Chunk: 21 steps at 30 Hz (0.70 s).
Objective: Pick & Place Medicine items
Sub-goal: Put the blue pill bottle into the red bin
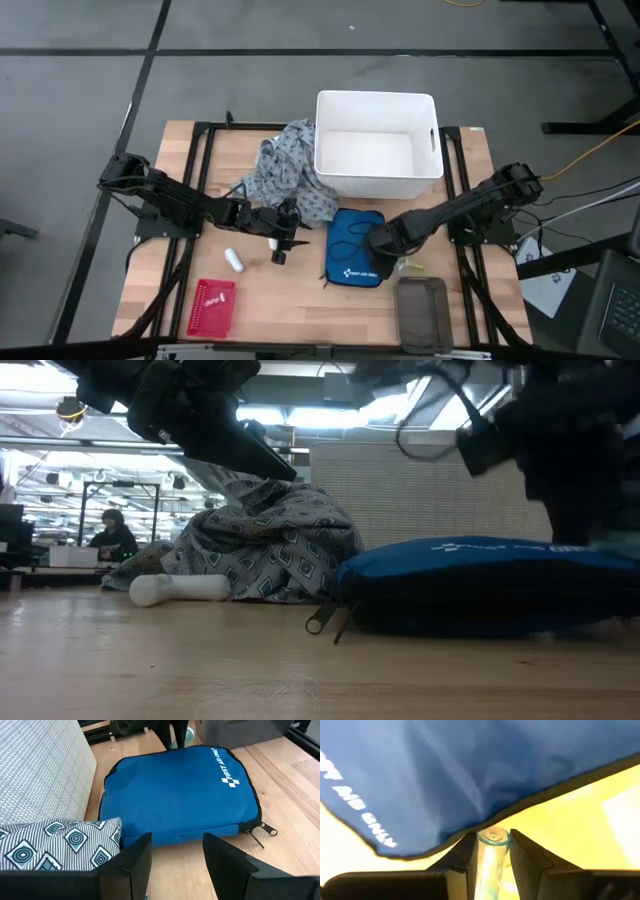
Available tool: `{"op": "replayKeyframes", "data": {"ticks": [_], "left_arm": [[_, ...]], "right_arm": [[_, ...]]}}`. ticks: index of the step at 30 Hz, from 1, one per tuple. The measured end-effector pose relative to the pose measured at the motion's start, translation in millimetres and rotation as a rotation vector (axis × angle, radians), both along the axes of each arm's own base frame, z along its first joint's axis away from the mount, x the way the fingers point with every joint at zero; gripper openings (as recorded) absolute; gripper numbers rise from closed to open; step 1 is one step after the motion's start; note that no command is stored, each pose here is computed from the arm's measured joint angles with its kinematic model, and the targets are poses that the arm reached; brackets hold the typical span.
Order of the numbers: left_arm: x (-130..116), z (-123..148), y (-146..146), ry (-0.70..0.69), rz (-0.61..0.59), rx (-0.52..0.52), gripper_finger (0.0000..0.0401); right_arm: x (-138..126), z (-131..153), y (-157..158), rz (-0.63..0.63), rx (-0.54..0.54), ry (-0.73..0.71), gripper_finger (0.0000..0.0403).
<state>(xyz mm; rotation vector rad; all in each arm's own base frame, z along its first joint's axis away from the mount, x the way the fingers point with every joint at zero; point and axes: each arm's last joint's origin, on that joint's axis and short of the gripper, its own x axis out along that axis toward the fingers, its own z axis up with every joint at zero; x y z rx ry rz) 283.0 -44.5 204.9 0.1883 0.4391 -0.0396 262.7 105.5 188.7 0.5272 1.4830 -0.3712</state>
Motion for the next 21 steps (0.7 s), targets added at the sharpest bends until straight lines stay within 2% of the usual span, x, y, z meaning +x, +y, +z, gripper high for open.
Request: {"op": "replayKeyframes", "data": {"ticks": [8,14,21], "left_arm": [[-0.5,0.2,-3.3,-0.002,-0.013,0.002,0.0173],[2.3,6.7,-5.3,-0.072,-0.056,-0.048,0.0173],[5.2,16.4,-6.7,-0.172,-0.093,-0.087,0.0173]], "right_arm": [[14.2,56.3,1.8,0.027,-0.109,-0.063,0.011],[28.3,90.7,1.6,0.07,-0.257,-0.244,0.0094],[43.2,113.5,1.1,0.146,-0.409,-0.433,0.0109]]}}
